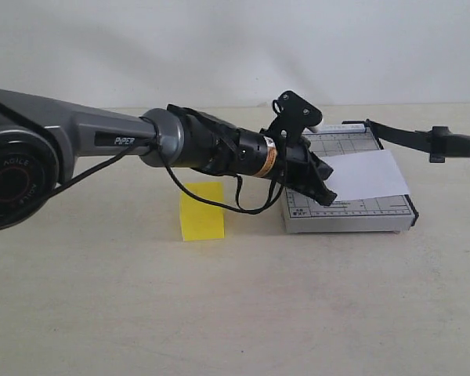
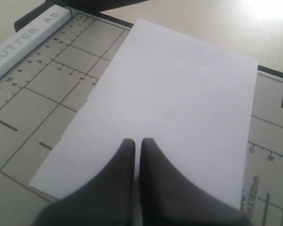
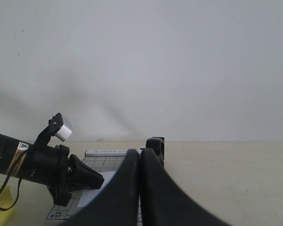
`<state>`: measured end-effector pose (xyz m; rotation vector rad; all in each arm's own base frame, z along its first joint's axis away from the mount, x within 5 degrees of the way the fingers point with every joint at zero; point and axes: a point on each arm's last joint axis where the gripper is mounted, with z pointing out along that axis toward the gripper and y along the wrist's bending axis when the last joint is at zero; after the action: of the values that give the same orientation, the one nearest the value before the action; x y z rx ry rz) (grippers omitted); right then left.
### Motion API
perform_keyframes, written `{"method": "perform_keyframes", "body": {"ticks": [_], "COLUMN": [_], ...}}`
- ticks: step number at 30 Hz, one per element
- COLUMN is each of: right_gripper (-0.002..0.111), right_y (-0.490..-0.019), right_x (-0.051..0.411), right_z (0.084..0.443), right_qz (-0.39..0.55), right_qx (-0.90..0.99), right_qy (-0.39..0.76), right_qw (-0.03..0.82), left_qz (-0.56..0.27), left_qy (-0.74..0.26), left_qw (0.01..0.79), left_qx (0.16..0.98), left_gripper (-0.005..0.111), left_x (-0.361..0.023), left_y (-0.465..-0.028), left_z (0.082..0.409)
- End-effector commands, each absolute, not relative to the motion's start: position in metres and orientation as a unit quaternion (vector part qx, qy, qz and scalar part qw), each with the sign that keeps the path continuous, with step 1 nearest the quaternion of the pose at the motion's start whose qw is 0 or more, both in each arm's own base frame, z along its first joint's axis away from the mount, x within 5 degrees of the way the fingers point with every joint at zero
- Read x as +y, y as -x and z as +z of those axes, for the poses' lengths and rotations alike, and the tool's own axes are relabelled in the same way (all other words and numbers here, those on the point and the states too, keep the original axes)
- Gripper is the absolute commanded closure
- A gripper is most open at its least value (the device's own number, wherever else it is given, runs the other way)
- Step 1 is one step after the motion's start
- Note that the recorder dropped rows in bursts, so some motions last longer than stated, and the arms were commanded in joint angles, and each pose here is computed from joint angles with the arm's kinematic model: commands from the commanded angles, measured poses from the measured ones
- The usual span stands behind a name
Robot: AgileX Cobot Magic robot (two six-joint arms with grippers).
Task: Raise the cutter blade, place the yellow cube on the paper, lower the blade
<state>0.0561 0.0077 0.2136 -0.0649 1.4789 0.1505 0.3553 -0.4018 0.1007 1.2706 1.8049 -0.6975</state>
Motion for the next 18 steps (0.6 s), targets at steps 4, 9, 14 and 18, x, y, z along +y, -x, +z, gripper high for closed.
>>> {"method": "perform_keyframes", "body": {"ticks": [4,9,14,18], "right_gripper": [0.108,0.108,0.108,0.108], "right_y": [-0.055,-0.055,-0.055,-0.055], "right_x": [0.007,0.007,0.007,0.007], "right_z": [0.215,0.215,0.215,0.215], "right_qz": [0.064,0.064,0.064,0.064], "right_qx": [0.667,0.668,0.668,0.668], "right_qy": [0.032,0.032,0.032,0.032], "right_qw": [0.741,0.741,0.741,0.741], "left_qz": [-0.287,-0.295,-0.298,-0.299], "left_qy": [-0.509,-0.511,-0.508,-0.508], "left_qw": [0.402,0.398,0.401,0.410], "left_qx": [0.705,0.702,0.702,0.696], "left_gripper": [0.102,0.102,0.102,0.102], "left_x": [-0.419,-0.427,-0.431,-0.433], "left_y": [-0.350,-0.346,-0.346,-0.348], "left_z": [0.091,0.083,0.084,0.089]}}
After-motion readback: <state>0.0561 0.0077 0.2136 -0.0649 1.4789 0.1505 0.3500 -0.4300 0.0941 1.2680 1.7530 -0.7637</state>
